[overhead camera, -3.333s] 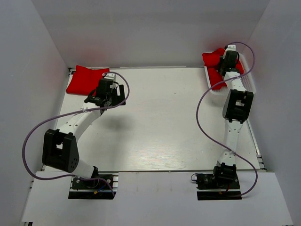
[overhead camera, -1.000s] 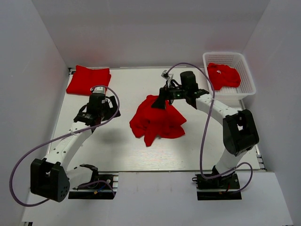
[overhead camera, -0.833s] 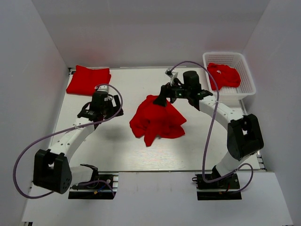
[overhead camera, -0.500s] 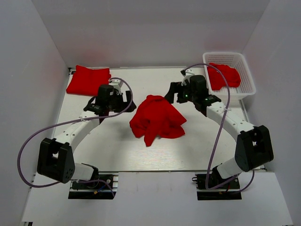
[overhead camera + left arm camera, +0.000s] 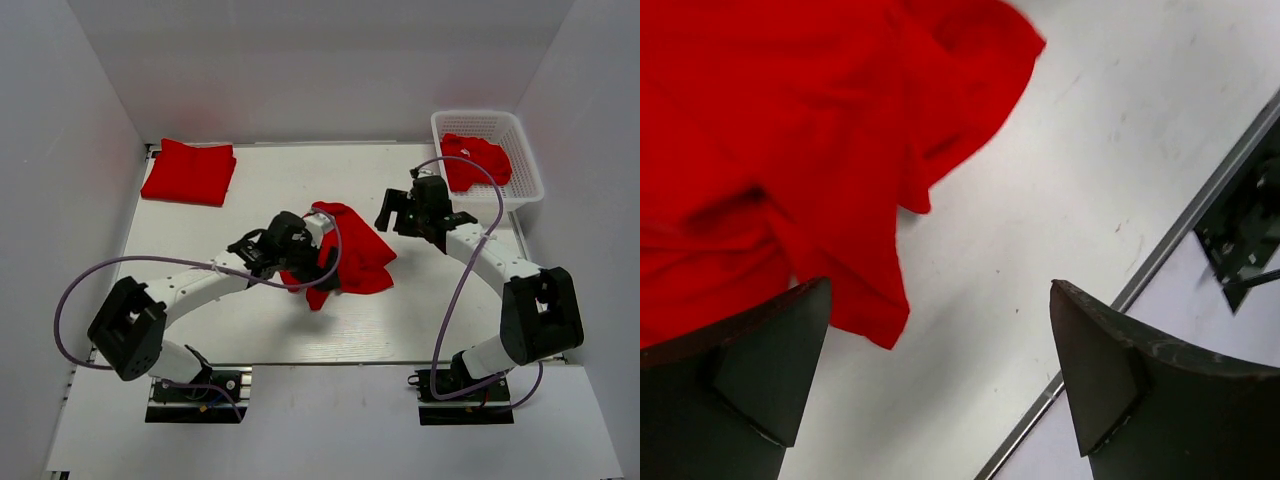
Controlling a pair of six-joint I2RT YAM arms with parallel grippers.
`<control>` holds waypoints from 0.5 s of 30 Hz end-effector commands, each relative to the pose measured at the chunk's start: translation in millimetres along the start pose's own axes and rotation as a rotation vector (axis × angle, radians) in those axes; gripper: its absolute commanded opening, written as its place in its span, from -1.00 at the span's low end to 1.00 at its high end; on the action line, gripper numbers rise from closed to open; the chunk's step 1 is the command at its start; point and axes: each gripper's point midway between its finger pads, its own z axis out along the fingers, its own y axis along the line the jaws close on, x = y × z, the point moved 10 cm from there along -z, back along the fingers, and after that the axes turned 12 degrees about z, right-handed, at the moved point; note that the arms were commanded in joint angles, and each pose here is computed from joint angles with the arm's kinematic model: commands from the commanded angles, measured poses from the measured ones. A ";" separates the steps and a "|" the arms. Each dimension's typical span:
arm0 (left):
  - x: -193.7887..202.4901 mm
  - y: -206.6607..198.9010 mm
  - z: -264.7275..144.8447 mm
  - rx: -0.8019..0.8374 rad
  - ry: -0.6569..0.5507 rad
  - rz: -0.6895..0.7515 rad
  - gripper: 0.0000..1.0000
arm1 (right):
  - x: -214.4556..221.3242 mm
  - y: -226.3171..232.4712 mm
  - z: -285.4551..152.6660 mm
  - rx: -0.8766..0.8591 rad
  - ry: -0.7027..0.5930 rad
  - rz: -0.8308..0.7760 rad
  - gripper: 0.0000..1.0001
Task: Fold and stack the t-shirts
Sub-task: Flatten out the tshirt
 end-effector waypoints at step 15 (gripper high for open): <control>26.1 7.4 55.8 -0.179 0.191 -0.043 -0.13 | 38.3 -37.3 17.1 0.077 0.153 0.052 0.81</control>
